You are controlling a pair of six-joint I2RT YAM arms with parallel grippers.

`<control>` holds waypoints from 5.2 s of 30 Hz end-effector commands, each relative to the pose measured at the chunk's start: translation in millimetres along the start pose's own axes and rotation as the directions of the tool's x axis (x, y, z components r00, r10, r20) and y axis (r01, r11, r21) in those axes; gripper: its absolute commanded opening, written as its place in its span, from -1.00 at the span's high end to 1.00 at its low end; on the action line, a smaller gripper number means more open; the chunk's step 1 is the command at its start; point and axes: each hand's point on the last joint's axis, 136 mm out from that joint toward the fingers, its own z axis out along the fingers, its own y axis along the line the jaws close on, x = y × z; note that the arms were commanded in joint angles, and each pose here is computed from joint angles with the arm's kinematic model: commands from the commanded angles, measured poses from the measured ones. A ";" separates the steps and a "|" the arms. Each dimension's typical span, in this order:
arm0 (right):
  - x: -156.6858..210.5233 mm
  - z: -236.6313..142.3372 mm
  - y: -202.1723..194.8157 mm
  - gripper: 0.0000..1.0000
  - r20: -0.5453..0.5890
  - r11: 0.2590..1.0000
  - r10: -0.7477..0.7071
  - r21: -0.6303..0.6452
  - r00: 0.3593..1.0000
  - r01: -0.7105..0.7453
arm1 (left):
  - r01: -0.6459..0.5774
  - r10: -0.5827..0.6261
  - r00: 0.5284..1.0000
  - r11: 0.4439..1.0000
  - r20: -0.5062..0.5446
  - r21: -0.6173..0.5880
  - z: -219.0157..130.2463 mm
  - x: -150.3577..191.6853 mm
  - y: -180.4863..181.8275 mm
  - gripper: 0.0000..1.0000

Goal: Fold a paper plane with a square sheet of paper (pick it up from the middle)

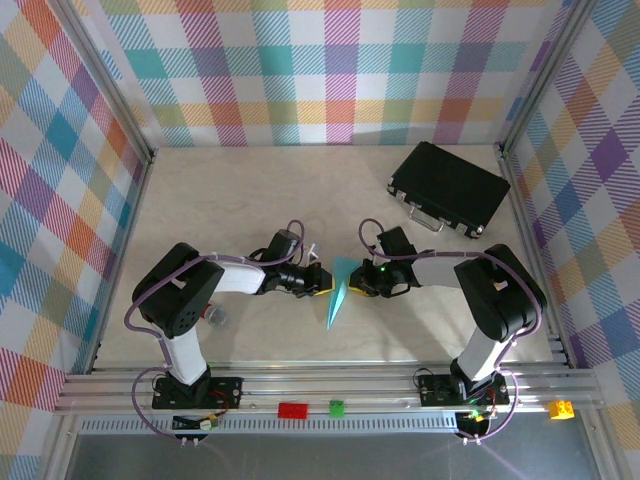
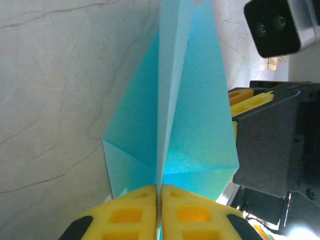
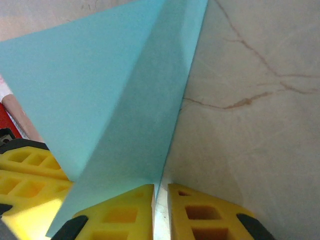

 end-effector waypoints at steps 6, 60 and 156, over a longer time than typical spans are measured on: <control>-3.9 -13.9 16.4 0.54 0.048 0.999 -0.034 -0.025 0.998 0.035 | -0.075 0.078 0.992 0.997 0.097 -0.035 -24.2 -12.8 -12.4 0.87; 5.3 26.6 58.5 0.94 -0.037 0.999 -0.009 -0.040 0.999 0.008 | -0.218 0.283 0.950 0.905 0.133 -0.364 -64.9 -3.1 -11.5 0.27; 4.6 25.5 61.8 0.75 -0.035 0.999 -0.018 -0.050 0.999 0.016 | -0.275 0.274 0.958 0.813 -0.080 -0.512 -27.7 16.8 34.5 0.77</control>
